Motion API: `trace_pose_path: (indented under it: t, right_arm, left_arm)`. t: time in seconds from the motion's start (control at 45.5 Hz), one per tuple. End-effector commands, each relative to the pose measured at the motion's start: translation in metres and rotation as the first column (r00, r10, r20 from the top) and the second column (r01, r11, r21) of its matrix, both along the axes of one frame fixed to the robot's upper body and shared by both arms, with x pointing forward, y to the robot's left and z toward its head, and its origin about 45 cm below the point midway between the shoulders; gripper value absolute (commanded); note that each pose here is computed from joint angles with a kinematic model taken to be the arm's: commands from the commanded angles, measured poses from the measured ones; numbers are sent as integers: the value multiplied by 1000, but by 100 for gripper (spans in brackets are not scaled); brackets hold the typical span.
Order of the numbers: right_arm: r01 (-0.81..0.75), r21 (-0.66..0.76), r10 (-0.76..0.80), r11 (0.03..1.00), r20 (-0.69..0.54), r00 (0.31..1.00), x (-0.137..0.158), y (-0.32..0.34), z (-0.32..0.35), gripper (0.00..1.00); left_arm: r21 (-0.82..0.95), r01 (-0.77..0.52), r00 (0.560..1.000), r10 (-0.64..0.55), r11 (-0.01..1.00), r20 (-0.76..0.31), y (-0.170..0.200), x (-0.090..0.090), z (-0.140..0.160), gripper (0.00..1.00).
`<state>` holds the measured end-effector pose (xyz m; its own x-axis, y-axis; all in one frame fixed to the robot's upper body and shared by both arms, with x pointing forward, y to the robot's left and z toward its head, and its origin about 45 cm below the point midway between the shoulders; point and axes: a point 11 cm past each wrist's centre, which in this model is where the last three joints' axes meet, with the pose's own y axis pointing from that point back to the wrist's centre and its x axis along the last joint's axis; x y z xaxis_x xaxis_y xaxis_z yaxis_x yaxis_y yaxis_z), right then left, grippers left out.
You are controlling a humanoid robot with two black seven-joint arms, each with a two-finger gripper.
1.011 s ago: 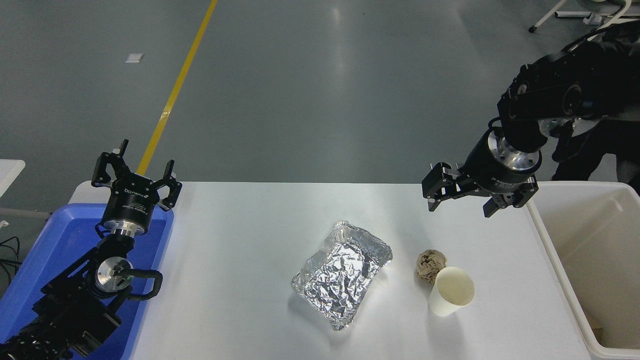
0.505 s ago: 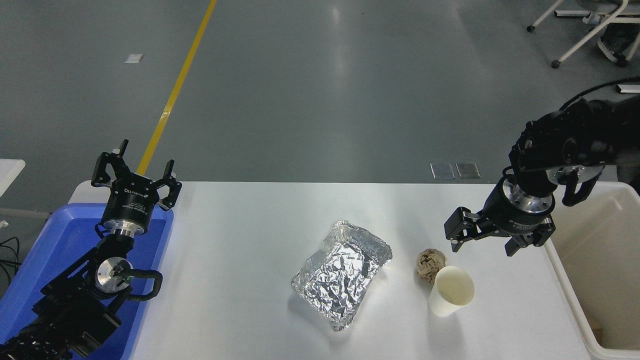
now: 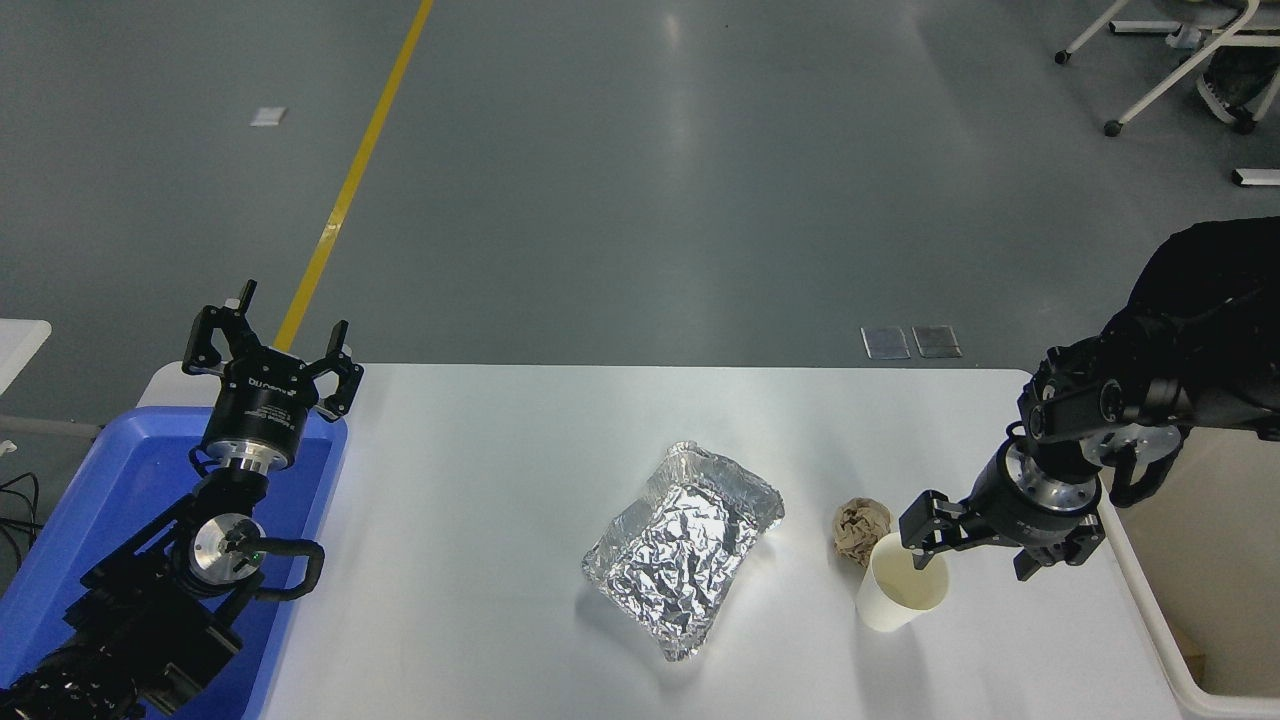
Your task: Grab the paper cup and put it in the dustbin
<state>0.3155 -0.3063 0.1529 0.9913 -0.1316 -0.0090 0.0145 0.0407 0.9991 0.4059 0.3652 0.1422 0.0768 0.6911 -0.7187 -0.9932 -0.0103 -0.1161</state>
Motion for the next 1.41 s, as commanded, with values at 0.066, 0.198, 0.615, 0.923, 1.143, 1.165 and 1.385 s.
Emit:
trace_pose_path:
  t: [0.066,0.198,0.615,0.923,1.143,1.165,1.385]
  right_arm:
    - [19,18,-19,1000,15,1000,-7,-3,-32,99]
    - [26,28,-27,999,40,999,-6,-3,-44,98]
    - [-75,-29,78,997,101,992,-3,-13,-49,5]
    - [-70,-19,72,997,137,988,10,-14,-30,0]
    - [-19,-36,25,999,168,986,23,-37,14,0]
    - [-10,-34,15,999,174,985,26,-40,22,0]
    - [24,2,-24,1000,245,969,46,-53,91,0]
  left_arm:
    - [0,0,1000,0,1000,0,0,0,0,98]
    - [0,0,1000,0,1000,0,0,0,0,98]
    - [0,0,1000,0,1000,0,0,0,0,98]
    - [0,0,1000,0,1000,0,0,0,0,98]
    - [0,0,1000,0,1000,2,0,1,1,98]
    - [0,0,1000,0,1000,0,0,0,0,98]
    - [0,0,1000,0,1000,0,0,0,0,98]
